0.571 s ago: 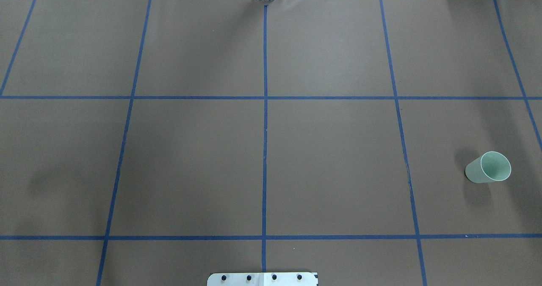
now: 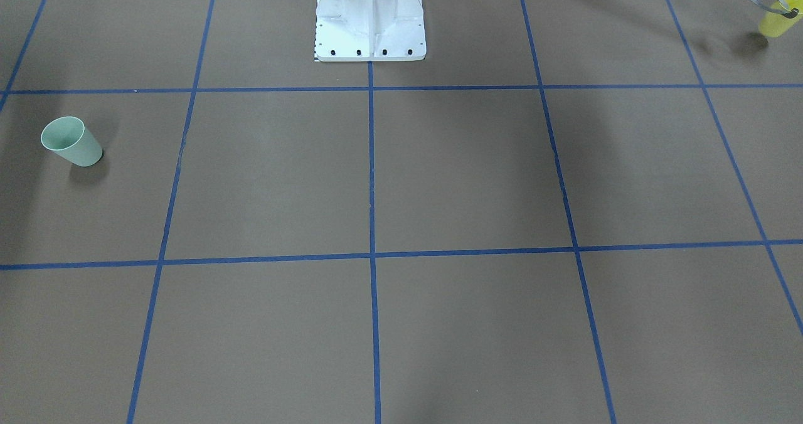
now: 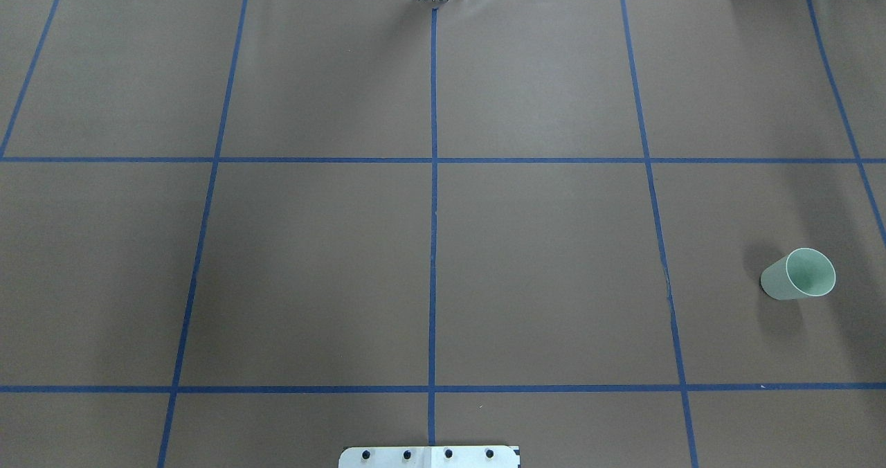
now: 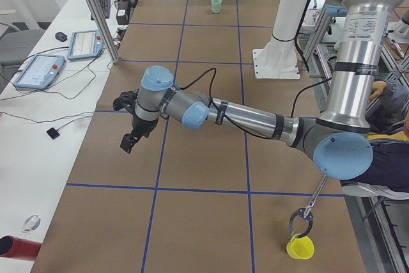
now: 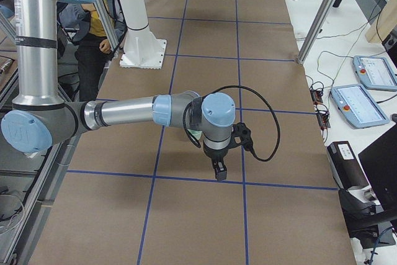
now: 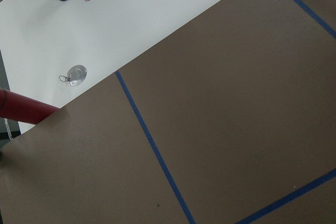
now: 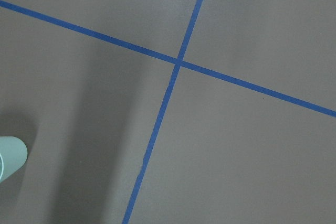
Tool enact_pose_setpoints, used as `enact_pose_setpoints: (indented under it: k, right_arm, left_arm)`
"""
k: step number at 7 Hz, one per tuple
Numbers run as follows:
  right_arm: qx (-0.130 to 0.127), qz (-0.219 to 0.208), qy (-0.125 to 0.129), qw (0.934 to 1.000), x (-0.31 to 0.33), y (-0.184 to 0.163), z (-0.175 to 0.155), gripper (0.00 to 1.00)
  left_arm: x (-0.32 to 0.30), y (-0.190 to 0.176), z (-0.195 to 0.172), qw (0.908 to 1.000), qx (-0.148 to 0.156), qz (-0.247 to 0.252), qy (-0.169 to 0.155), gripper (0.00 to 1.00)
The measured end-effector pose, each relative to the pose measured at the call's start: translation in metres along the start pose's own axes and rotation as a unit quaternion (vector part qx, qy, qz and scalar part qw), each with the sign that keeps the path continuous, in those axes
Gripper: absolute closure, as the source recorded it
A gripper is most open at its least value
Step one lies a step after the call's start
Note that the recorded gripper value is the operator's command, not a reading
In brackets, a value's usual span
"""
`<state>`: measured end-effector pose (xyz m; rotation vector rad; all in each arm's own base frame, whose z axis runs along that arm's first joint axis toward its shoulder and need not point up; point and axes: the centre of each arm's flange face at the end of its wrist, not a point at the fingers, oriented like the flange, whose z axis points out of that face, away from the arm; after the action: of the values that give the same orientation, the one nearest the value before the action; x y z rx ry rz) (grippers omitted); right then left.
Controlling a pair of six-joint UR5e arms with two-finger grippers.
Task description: Transfer and stack yellow cup on green cup
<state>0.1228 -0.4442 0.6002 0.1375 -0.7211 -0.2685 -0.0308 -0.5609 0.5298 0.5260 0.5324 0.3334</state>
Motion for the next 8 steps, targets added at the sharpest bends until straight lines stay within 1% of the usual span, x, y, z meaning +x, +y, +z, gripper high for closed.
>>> enact_pose_setpoints:
  k: [3,5,6,8]
  right_arm:
    - [-0.01,0.011,-0.005,0.9999,0.007,0.008,0.011,0.0]
    - [-0.013,0.016,-0.005,0.9998,0.008,0.011,0.014,0.0]
    - [-0.014,0.017,-0.005,0.9997,0.009,0.013,0.015,0.0]
    - [-0.014,0.019,-0.004,0.9997,0.008,0.013,0.014,0.0]
  left_arm:
    - [-0.008,0.033,0.017,0.9995,-0.026,-0.019,0.005,0.0]
    - [-0.013,0.048,0.025,0.9971,-0.062,-0.043,0.009,0.0]
    - [-0.014,0.055,0.027,0.9952,-0.078,-0.056,0.02,0.0]
    - [-0.017,0.07,0.025,0.9888,-0.095,-0.093,0.068,0.0]
